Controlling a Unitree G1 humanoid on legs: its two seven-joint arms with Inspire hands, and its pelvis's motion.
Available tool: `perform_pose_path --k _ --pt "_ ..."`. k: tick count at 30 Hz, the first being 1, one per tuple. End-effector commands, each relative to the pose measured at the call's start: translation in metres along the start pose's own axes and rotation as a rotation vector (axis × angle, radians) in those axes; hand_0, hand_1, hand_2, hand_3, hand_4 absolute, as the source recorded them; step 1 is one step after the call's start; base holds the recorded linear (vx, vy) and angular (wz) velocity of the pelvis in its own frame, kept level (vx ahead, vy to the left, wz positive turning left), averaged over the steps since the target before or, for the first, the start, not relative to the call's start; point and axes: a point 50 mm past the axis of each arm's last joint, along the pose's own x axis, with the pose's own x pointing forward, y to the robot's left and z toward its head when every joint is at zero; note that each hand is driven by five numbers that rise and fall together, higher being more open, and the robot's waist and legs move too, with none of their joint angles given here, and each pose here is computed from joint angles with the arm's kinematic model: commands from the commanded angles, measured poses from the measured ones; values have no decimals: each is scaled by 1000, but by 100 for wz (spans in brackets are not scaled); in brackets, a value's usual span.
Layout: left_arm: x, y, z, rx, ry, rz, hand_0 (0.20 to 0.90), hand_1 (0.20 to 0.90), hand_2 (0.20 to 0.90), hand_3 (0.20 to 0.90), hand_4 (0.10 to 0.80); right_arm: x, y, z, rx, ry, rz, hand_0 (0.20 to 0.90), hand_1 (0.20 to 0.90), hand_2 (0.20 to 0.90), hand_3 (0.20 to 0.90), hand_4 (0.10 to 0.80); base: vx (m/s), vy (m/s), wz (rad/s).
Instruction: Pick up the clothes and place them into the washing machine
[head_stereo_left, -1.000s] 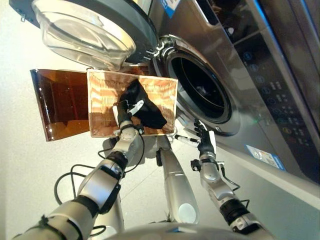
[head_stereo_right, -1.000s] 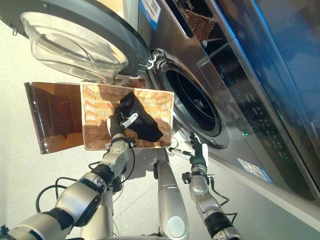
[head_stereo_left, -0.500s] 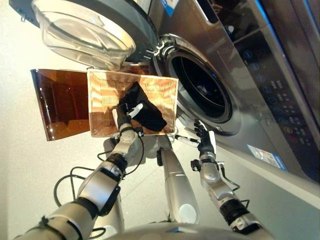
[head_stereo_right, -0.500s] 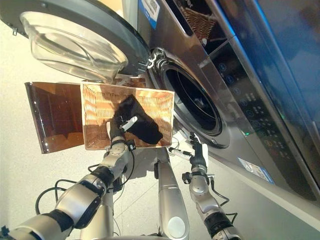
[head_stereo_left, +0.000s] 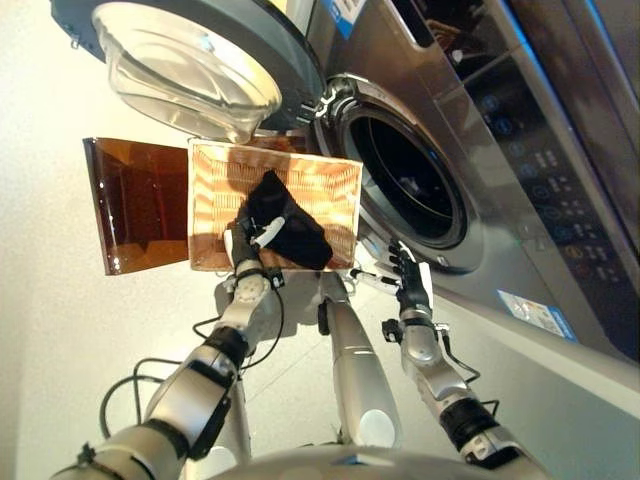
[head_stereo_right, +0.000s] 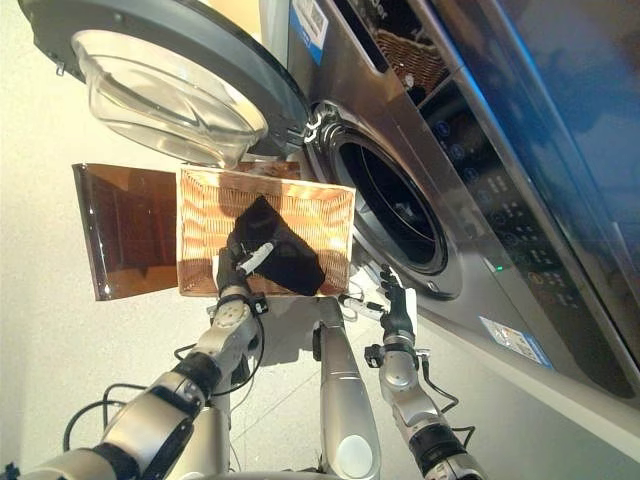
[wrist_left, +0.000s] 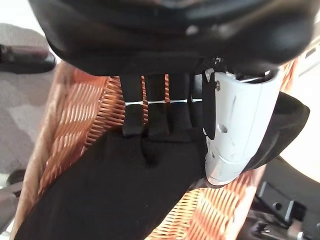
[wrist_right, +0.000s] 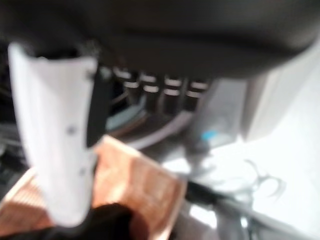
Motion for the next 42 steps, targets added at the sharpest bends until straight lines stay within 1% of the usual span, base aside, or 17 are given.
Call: perform_pose_path --k 1,4,9,19,23,29,33,38,42 --pt "-5 -17 31 -98 -160 -103 200 200 200 200 300 5 -25 19 12 -128 -40 900 900 900 900 800 -17 4 4" --pt "-8 -12 31 -109 -175 -133 200 200 200 200 300 6 -26 21 10 -135 -19 900 900 900 900 800 -13 15 5" --pt "-12 -11 32 -135 -186 -162 200 200 200 200 300 6 -28 19 1 -130 -11 900 900 900 900 800 -4 6 3" --pt "-20 -8 23 -172 -155 -230 200 200 200 200 300 3 -29 11 10 -94 16 900 900 900 900 800 1 0 0" --pt "-22 -4 16 -131 -142 -270 200 200 200 200 300 6 -29 15 50 -110 83 900 900 900 900 800 0 0 0" --pt "-22 -2 7 -50 -115 -327 200 200 200 200 300 12 -36 25 -8 -151 195 900 900 900 900 800 1 -1 4" --pt "-23 -3 7 -29 -124 -354 200 200 200 200 300 15 -31 27 13 -149 233 900 900 900 900 800 0 0 0" --pt "-25 -4 9 -1 -143 -374 200 200 200 200 300 12 -19 26 36 -142 286 900 900 900 900 800 0 0 0" --pt "-25 -4 11 35 -157 -384 200 200 200 200 300 8 -12 35 -15 -190 356 900 900 900 900 800 0 0 0"
